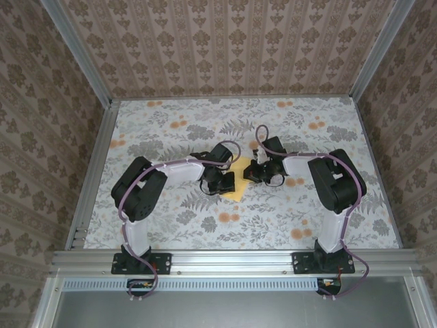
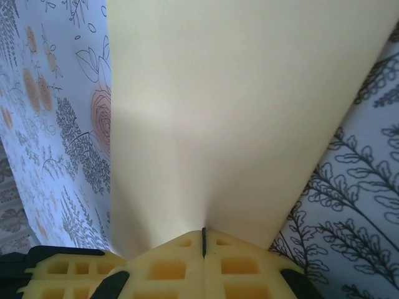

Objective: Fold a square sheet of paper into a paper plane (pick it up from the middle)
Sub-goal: Fold the square sheet of paper in half at the center of the table.

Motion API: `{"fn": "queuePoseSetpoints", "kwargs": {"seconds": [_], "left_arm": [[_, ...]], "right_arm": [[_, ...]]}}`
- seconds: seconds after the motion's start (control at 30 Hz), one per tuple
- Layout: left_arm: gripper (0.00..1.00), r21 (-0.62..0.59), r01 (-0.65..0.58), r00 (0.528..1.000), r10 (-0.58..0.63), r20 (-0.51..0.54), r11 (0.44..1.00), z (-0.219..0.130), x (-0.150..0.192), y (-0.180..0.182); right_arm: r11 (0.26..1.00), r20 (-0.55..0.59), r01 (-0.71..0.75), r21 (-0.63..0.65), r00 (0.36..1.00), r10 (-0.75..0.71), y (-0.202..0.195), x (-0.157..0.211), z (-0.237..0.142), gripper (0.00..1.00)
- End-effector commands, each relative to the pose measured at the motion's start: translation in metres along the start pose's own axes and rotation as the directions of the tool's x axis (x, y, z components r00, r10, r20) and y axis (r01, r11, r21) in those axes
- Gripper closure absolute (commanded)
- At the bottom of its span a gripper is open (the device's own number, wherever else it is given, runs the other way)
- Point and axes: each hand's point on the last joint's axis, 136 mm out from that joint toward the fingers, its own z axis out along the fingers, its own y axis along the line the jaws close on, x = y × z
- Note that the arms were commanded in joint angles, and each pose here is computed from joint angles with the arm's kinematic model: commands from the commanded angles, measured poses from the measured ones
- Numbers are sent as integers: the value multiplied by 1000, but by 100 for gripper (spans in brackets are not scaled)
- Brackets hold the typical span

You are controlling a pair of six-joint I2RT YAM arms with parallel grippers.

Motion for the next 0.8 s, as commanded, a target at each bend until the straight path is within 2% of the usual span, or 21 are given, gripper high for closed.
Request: {"fn": "queuePoseSetpoints", "kwargs": {"seconds": [0.0, 0.47, 0.77], "left_arm": [[95, -103, 53, 996, -59, -61, 993, 9, 15, 26], [96, -107, 53, 996, -60, -69, 993, 10, 15, 27], [96, -107, 51, 996, -59, -73, 993, 11, 16, 27]], "right_arm": [[999, 44, -2, 45, 999, 0, -22, -16, 3, 98], [1000, 97, -20, -4, 995, 20, -20, -49, -4, 97], [1000, 128, -17, 8, 992, 16, -20, -67, -7, 97]]}}
